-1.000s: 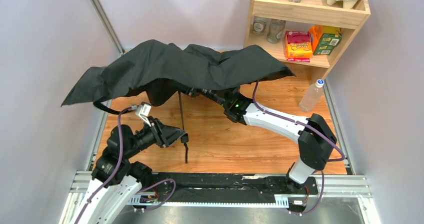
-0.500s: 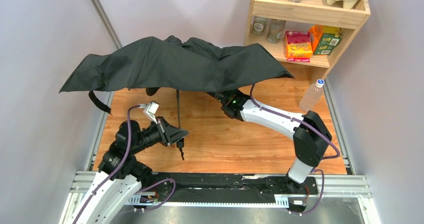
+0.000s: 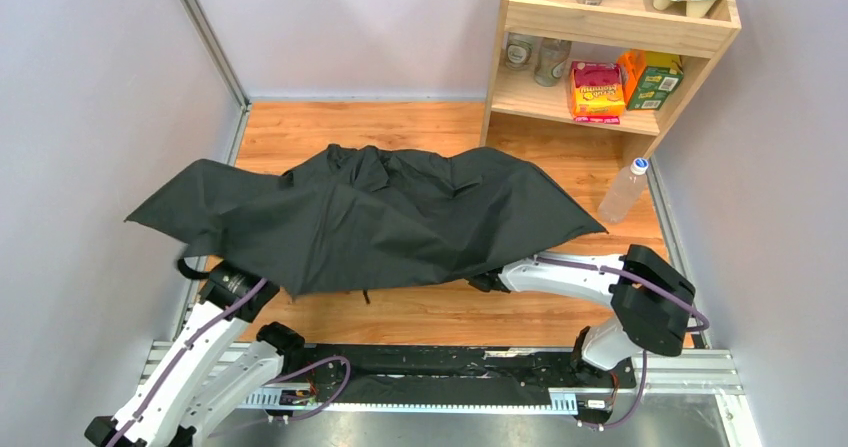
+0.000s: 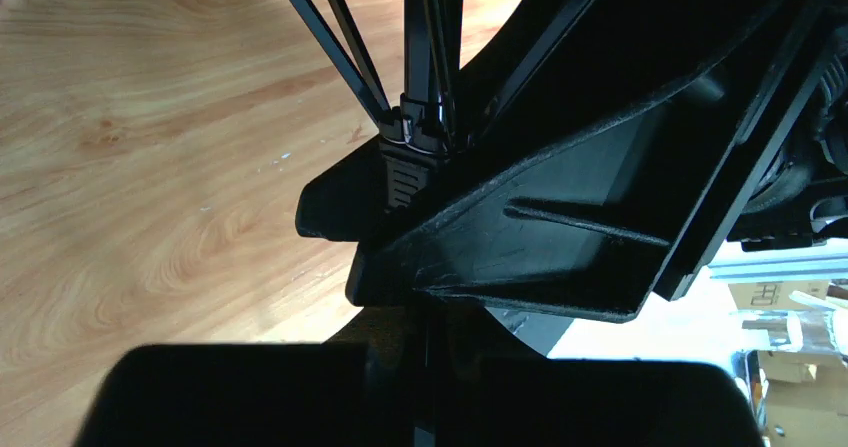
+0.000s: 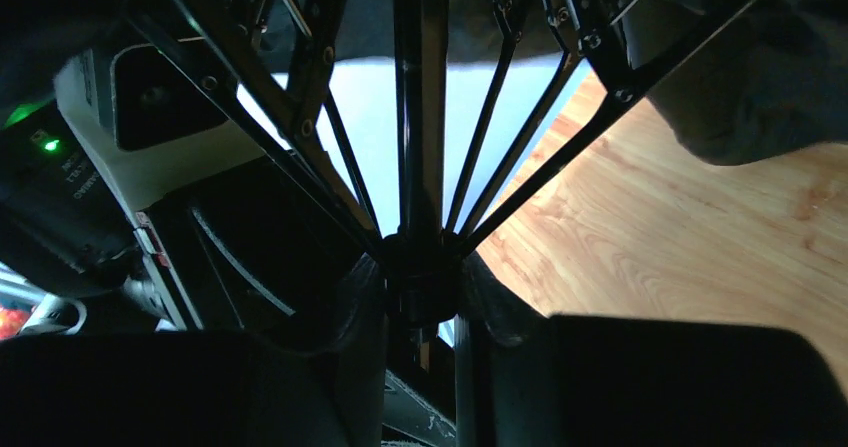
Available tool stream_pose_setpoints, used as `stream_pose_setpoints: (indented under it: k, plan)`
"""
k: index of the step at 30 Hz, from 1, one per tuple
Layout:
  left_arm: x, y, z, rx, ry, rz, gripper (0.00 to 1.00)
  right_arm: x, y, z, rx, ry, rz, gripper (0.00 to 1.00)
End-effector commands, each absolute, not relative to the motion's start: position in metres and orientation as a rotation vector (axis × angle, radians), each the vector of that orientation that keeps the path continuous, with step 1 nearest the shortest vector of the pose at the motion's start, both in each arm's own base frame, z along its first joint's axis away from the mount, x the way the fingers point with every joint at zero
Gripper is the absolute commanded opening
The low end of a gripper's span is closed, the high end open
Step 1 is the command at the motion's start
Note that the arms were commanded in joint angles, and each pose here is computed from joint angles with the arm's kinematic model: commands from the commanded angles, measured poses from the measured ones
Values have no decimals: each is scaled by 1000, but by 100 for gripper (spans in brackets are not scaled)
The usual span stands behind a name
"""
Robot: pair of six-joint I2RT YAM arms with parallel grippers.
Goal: Put away the umbrella
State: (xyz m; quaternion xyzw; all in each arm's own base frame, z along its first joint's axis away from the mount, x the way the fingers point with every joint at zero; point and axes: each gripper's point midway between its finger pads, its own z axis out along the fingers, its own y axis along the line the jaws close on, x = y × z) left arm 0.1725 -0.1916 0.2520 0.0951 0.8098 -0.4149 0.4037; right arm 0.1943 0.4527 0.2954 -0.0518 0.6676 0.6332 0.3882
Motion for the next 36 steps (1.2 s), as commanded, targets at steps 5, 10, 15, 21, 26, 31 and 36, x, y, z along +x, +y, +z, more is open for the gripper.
stream_pose_setpoints:
  k: [5, 10, 15, 21, 26, 31, 36]
  plan:
    - [189, -192, 314, 251, 1760, -1059, 0, 203, 443, 307, -115, 1635, 1585, 0]
    - [161, -184, 274, 245, 1902, -1076, 62, 240, 423, 335, -98, 1568, 1583, 0]
    - [113, -178, 239, 229, 1993, -1209, 67, 282, 407, 360, -138, 1526, 1531, 0]
    - [30, -171, 292, 449, 1732, -1465, 57, 292, 394, 345, -349, 1502, 1409, 0]
    - [-25, -154, 386, 699, 1394, -1441, 57, 279, 384, 316, -541, 1466, 1349, 0]
    - [-8, -134, 479, 624, 1327, -1196, 55, 257, 378, 306, -647, 1393, 1384, 0]
    - [18, -158, 508, 644, 1277, -1293, 46, 252, 378, 302, -627, 1413, 1433, 0]
